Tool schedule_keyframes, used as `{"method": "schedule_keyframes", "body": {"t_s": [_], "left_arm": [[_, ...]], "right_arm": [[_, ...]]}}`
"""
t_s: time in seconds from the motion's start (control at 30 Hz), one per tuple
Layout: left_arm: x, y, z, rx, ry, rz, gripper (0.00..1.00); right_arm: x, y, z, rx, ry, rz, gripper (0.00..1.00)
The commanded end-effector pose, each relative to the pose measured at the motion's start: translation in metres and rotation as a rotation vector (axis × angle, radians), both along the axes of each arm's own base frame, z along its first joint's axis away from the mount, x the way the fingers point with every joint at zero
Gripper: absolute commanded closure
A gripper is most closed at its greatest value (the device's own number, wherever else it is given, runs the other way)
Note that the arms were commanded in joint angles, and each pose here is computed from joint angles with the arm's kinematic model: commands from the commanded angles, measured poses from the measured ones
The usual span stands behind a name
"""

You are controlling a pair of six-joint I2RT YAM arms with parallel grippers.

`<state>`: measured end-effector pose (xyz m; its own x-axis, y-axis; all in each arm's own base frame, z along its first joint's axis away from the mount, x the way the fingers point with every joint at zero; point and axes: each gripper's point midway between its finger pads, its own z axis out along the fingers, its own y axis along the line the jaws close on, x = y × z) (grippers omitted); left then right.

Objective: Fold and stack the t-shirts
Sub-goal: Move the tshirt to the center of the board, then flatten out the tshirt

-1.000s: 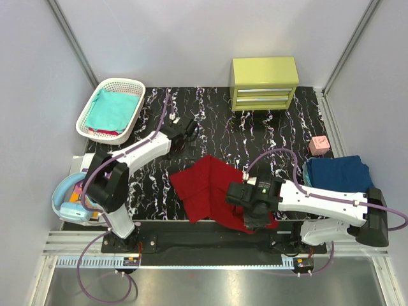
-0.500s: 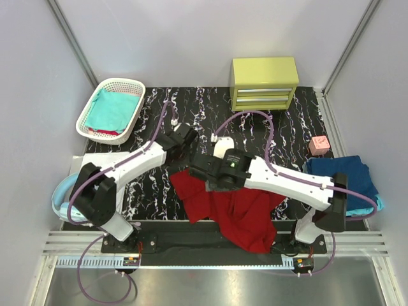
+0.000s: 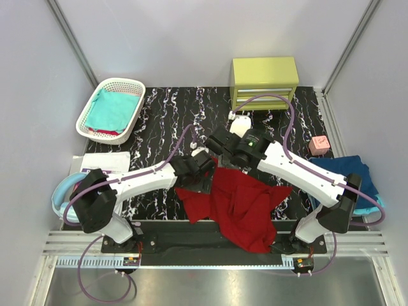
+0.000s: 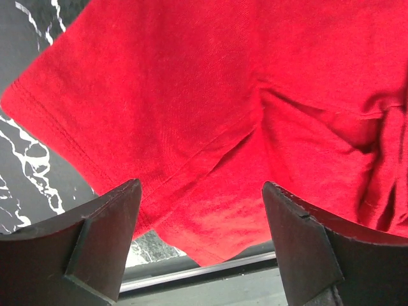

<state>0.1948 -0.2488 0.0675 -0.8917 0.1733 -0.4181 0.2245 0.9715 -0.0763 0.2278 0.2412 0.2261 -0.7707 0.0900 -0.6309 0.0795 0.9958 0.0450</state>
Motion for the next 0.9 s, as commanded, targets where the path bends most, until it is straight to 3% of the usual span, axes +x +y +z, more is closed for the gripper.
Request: {"method": "schedule_keyframes", "body": {"t_s": [0.0, 0.13, 0.17, 0.27, 0.47, 0.63, 0.87], "left_arm": [[-0.005, 0.000, -0.001, -0.033, 0.004, 0.024, 0.19], [-0.006, 0.009, -0.013, 0.014, 0.009, 0.033, 0.28], [-0.006, 0.011, -0.015, 0.023, 0.010, 0.034, 0.38], [-0.006, 0.013, -0.020, 0.044, 0.017, 0.040, 0.53], [0.002, 0.017, -0.012, 0.061, -0.025, 0.066, 0.73], [0.009, 0.026, -0.006, 0.118, -0.062, 0.083, 0.99], [0.031, 0.041, 0.013, 0.125, -0.127, 0.138, 1.00]], "right_arm": [[0.000, 0.008, 0.007, 0.031, -0.013, 0.026, 0.40], [-0.003, 0.007, 0.004, 0.042, -0.001, 0.020, 0.40], [-0.004, 0.005, 0.005, 0.044, -0.003, 0.020, 0.41], [-0.005, 0.002, 0.004, 0.040, -0.005, 0.018, 0.41], [-0.010, -0.003, -0.004, 0.033, 0.011, 0.010, 0.42], [-0.013, -0.007, -0.010, 0.038, 0.019, 0.003, 0.42], [-0.015, -0.013, -0.012, 0.030, 0.012, -0.002, 0.43]]}}
